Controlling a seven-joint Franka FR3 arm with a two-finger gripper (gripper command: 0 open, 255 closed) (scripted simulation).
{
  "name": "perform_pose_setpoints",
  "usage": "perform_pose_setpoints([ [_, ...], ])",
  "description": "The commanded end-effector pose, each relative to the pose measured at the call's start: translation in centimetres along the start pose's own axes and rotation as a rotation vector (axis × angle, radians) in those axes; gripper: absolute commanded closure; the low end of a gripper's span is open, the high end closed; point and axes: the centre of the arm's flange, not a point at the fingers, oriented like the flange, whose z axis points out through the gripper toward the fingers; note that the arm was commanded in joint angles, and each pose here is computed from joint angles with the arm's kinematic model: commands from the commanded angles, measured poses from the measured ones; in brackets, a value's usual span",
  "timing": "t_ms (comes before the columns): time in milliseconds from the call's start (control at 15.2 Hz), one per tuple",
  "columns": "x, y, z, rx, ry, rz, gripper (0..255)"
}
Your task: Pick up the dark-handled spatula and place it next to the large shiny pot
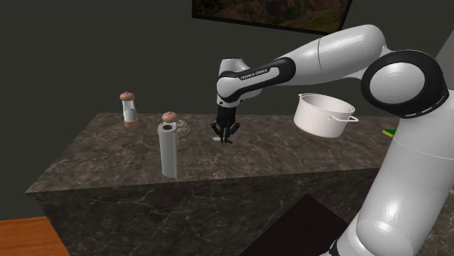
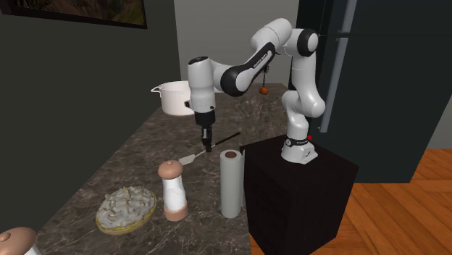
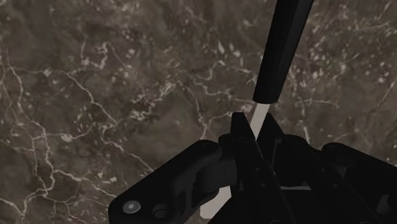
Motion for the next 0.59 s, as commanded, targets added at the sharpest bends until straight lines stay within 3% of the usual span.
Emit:
perform_pose_setpoints([
  [0,-0.1,-0.1,-1.0,0.000,-0.001,0.000,255],
  [528,-0.4,-0.1,-5.2,0.000,-0.001,0.000,255],
])
